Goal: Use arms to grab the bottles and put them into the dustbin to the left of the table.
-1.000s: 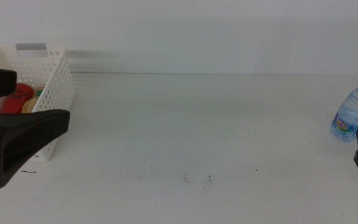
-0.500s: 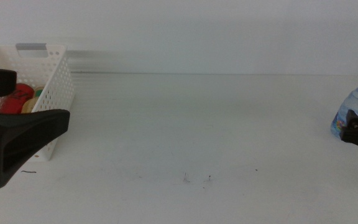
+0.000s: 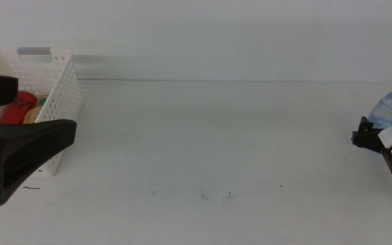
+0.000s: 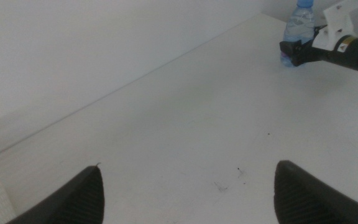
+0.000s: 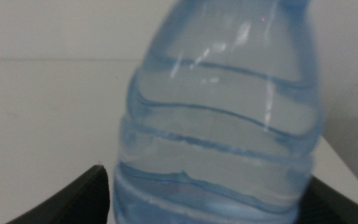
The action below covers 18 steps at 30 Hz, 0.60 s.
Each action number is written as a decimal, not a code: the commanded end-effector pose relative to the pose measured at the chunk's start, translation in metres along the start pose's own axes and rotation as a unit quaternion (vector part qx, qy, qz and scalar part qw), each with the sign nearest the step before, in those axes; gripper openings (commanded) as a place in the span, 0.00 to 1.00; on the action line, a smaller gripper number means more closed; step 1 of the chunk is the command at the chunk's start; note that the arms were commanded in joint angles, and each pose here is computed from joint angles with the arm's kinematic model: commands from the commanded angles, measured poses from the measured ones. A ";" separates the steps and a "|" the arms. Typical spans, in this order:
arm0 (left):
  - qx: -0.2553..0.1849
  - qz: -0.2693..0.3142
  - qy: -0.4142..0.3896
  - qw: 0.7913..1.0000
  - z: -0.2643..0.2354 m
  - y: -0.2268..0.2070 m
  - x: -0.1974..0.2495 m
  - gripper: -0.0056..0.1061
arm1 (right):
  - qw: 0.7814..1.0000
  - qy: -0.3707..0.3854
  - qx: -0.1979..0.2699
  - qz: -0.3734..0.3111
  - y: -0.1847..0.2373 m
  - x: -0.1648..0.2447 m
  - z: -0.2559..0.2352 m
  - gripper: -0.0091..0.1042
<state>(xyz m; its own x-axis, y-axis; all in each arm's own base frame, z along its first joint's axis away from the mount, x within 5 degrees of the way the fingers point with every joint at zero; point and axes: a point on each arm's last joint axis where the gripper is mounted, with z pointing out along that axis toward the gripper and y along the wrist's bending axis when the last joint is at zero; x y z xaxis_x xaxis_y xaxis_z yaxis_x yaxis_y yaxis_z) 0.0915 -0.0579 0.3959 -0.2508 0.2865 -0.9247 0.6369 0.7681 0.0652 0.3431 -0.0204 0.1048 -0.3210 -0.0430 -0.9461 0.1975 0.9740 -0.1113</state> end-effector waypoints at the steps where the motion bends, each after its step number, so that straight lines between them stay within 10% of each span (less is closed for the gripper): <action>1: 0.000 -0.001 -0.006 1.000 -0.001 -0.001 -0.001 0.89 | 1.000 -0.002 0.006 -0.006 -0.002 0.002 0.009 0.90; 9: 0.000 -0.001 -0.006 1.000 -0.001 -0.001 -0.001 0.89 | 1.000 -0.012 0.011 -0.007 0.002 0.002 0.027 0.79; 15: 0.000 -0.001 -0.006 1.000 -0.001 -0.001 -0.001 0.89 | 1.000 -0.006 0.009 -0.016 0.005 0.003 0.030 0.06; 18: -0.001 0.000 -0.006 1.000 -0.001 -0.001 -0.001 0.89 | 0.997 -0.040 -0.030 -0.056 0.031 -0.021 0.018 0.06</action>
<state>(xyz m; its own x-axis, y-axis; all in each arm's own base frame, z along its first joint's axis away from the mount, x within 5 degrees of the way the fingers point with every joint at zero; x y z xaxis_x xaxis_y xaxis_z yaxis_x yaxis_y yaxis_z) 0.0915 -0.0579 0.3959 -0.2508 0.2865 -0.9247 0.6369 0.7681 0.0652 0.3702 -0.0086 0.0984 -0.3221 -0.0885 -0.9426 0.1732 0.9733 -0.1505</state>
